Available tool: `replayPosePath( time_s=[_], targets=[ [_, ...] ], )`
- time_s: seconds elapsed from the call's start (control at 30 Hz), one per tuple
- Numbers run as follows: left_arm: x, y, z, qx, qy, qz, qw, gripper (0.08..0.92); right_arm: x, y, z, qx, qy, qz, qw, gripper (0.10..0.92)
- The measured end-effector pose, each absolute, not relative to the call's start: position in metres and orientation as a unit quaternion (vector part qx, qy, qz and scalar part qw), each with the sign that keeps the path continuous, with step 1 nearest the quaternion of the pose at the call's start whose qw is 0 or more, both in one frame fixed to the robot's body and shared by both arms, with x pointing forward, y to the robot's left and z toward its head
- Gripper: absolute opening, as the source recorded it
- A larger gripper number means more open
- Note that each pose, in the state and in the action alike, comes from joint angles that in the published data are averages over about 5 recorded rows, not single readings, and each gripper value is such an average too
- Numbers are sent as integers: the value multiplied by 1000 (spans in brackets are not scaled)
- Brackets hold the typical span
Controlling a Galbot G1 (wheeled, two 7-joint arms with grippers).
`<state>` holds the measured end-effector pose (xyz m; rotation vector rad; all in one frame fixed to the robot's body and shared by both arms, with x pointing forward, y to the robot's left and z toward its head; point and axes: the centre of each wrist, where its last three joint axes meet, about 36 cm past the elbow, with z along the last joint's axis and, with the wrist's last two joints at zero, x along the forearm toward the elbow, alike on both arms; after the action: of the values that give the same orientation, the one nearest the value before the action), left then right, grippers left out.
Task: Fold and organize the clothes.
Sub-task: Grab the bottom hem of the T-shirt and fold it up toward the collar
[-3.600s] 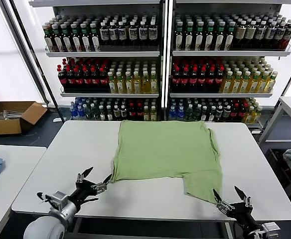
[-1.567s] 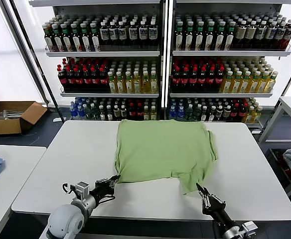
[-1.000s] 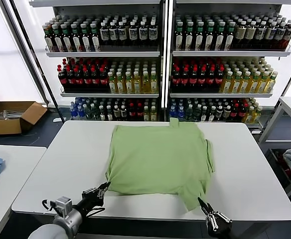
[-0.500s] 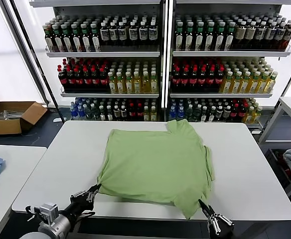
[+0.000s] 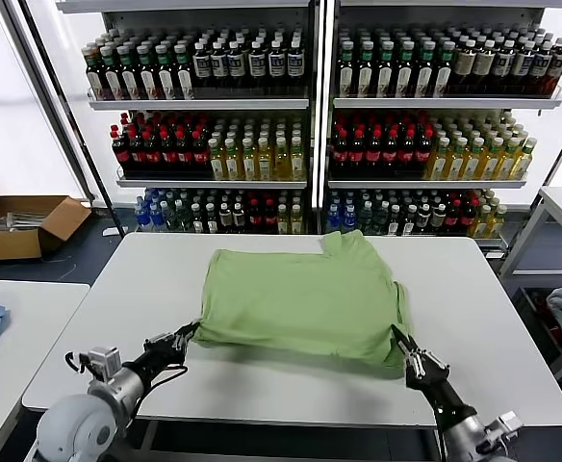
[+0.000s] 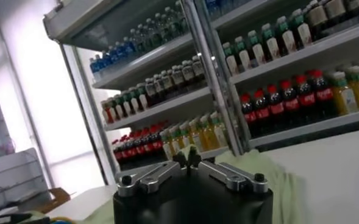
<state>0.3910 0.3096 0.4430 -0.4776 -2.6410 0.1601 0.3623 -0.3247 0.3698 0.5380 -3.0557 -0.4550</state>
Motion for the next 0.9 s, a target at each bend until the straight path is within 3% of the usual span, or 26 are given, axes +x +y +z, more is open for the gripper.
replayPosePath(
  time_s=[0.3,0.43,0.9],
  targets=[
    [445,310,429,-170,-955,58,236,89,409,-323,363,155,-980,-117,37,118],
    [459,313,425,-161,-955,53,242,125,416,-324,366,146,-983,-94,61,205],
    [456,327,422,-133,-959,27,249,509,382,-322,379,98,-988,-6,122,612]
  ],
)
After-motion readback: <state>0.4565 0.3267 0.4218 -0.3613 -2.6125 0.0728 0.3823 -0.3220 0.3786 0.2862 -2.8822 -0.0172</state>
